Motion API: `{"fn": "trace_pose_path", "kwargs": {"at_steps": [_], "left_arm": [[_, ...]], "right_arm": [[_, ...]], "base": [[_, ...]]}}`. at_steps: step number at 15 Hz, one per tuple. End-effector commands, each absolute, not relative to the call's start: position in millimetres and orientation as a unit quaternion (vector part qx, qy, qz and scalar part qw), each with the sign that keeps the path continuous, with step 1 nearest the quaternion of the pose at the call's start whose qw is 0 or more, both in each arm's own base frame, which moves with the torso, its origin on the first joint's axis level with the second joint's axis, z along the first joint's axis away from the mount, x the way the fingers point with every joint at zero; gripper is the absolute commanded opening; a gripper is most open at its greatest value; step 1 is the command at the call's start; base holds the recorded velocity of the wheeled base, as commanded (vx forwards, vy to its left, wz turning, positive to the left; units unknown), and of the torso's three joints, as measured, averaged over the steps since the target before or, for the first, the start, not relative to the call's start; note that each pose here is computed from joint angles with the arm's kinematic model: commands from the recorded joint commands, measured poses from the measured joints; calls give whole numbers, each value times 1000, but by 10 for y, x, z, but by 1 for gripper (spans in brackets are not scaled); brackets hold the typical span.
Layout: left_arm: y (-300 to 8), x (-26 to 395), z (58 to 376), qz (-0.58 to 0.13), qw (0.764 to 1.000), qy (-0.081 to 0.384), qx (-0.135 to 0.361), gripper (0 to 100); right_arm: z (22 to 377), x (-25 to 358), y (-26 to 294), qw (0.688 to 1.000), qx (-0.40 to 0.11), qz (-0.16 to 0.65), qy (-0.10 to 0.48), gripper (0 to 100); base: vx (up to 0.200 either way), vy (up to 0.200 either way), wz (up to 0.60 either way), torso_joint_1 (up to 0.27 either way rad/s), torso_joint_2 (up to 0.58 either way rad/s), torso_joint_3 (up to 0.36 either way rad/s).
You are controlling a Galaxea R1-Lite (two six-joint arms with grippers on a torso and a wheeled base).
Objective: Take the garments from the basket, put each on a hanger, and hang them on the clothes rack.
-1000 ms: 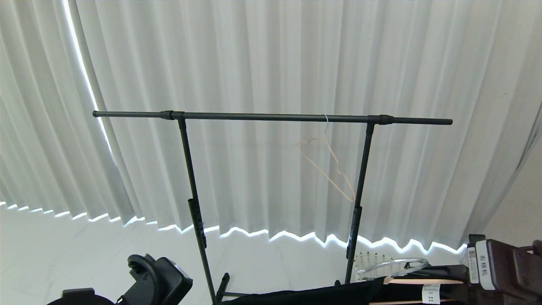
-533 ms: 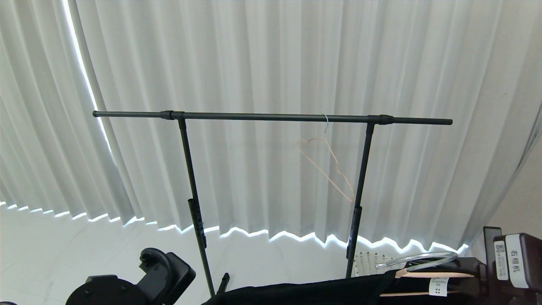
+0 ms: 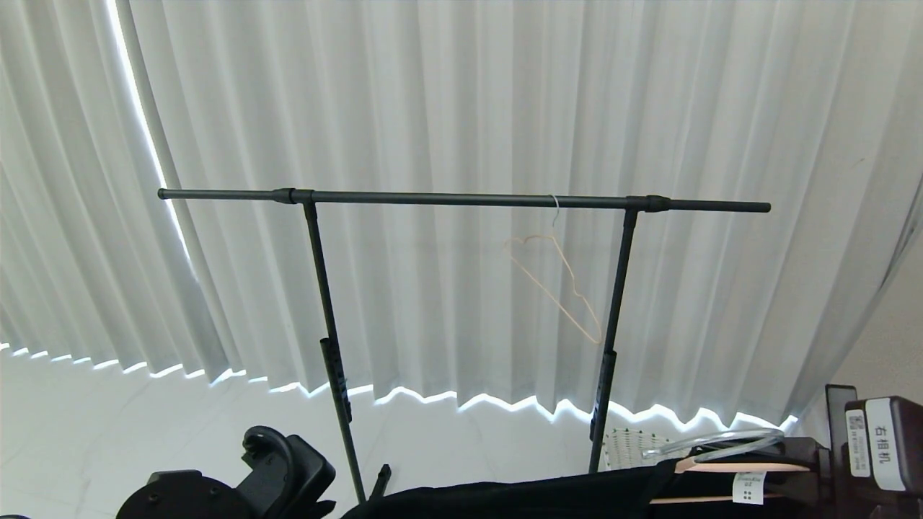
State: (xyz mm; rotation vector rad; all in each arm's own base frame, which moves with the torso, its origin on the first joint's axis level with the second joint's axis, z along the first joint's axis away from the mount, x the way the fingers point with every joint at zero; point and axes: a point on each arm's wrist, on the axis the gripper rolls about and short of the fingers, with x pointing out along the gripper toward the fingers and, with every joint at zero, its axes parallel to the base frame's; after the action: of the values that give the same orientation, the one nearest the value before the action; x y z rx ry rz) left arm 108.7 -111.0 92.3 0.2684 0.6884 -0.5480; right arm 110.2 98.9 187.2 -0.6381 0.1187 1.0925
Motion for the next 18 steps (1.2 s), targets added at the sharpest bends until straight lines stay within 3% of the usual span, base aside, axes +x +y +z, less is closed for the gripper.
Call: {"fn": "trace_pose_path", "kwargs": {"at_steps": [1,3,9,13,14,18], "left_arm": [[-1098,1077,925,-264,897,331,129,0],[-1074,1087,934,-257,900,330,123,0],[-740,1240,913,-147,924,343,83,0],[-763,1207,1007,-163,931,316,77,0],[-789,1175,1024,-177,931,310,79,100],[-841,1111,1138,-208,935,278,74,100]], "right_arm": [[1871,1106,993,805,-298,511,56,0],[1873,1107,988,806,-296,509,57,0],[1922,1189,895,840,-266,469,61,0],[1944,1203,896,848,-250,463,62,0],[1944,1203,896,848,-250,463,62,0],[1944,1213,882,855,-238,455,71,0]], "base": [[0,0,0,0,0,0],[0,0,0,0,0,0],[0,0,0,0,0,0],[0,0,0,0,0,0],[0,0,0,0,0,0],[0,0,0,0,0,0]]}}
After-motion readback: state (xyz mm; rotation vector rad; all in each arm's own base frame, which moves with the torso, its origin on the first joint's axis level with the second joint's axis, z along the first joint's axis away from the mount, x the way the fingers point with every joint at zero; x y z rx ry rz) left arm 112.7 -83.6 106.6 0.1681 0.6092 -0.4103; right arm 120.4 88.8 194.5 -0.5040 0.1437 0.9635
